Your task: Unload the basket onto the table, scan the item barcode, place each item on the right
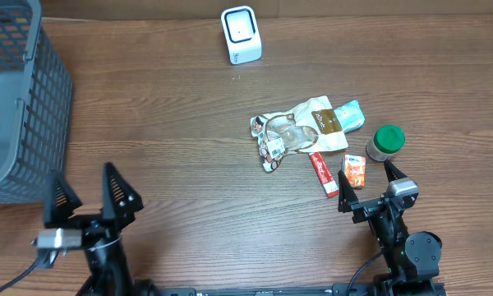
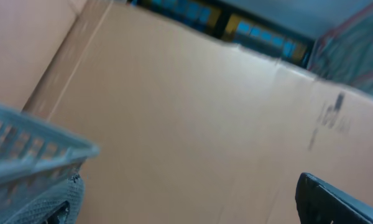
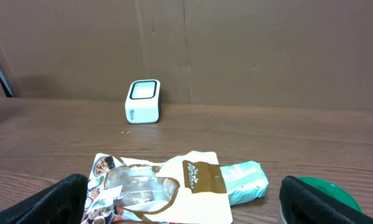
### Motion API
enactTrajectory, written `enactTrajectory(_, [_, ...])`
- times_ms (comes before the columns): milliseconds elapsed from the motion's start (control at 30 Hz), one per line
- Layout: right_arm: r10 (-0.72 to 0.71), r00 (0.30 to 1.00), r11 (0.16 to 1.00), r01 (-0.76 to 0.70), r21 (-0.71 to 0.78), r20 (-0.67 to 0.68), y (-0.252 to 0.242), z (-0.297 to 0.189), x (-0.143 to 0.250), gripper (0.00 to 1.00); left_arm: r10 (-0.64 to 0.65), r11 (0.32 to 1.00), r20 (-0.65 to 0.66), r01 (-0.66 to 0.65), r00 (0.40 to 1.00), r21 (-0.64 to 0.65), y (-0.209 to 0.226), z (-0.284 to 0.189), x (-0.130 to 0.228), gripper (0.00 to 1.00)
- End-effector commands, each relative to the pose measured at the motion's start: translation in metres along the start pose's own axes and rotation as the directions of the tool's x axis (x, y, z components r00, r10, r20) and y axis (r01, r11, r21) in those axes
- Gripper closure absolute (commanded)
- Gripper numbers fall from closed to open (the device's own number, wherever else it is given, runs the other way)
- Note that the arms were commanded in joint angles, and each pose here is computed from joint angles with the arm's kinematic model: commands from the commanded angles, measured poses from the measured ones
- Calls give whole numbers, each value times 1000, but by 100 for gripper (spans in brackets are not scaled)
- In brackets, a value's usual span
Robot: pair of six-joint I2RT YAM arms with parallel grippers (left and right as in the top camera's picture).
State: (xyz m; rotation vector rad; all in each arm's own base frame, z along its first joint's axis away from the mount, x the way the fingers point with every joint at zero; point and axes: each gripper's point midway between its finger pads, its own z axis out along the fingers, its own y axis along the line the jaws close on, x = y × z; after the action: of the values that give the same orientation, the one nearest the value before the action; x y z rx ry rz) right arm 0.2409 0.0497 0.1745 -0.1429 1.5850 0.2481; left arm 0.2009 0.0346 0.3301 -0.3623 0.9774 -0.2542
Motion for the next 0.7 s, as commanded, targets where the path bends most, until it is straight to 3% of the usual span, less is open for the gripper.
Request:
enactTrajectory(0, [3, 1000, 1000, -3, 9, 3, -2, 0, 2, 0, 5, 1000, -58, -6, 998, -14, 11, -5, 28, 0])
enactTrajectory(133, [3, 1000, 1000, -3, 9, 3, -2, 0, 2, 0, 78, 995, -179, -87, 981, -42, 29, -13, 70, 1])
enactTrajectory(300, [3, 1000, 1000, -3, 9, 3, -2, 0, 2, 0, 156, 979, -368, -193, 917, -63, 47, -26, 113, 0])
enactTrajectory(500, [3, 1000, 1000, -3, 9, 3, -2, 0, 2, 0, 260, 941, -562, -337, 785, -36, 69, -51, 154, 0])
enactTrajectory(667, [3, 1000, 1000, -3, 9, 3, -2, 0, 2, 0, 382, 902, -566, -427, 731, 58, 66, -52, 157, 0])
